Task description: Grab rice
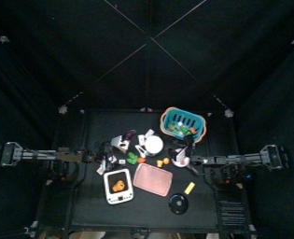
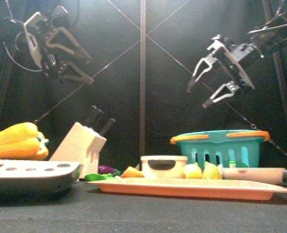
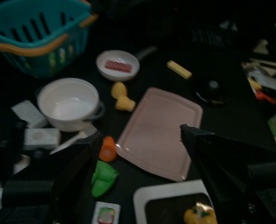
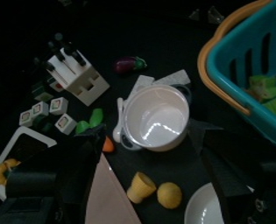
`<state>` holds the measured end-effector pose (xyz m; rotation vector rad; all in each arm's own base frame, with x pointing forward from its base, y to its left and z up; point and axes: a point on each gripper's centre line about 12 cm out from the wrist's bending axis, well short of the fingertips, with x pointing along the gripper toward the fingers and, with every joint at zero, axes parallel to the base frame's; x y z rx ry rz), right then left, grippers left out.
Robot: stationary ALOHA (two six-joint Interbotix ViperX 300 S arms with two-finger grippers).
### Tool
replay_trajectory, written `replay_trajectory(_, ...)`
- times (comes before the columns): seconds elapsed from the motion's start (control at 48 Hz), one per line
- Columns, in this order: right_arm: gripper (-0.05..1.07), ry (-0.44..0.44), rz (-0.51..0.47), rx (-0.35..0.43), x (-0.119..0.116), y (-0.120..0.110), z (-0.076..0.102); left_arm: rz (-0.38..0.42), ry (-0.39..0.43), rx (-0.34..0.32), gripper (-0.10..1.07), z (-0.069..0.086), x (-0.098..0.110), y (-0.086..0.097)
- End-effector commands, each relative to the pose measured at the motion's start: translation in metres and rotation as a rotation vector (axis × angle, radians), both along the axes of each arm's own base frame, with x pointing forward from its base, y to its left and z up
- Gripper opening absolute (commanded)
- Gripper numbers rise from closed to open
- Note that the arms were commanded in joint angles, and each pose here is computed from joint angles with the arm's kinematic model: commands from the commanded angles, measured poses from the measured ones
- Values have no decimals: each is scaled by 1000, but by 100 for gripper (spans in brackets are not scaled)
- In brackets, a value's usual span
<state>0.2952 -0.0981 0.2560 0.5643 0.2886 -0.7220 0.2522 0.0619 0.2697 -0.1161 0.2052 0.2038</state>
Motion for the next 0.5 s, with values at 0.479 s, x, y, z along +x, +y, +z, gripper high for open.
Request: replay_trajectory(0.479, 104, -67, 28, 137, 99, -62, -2, 228, -97, 139, 102, 21, -45, 50)
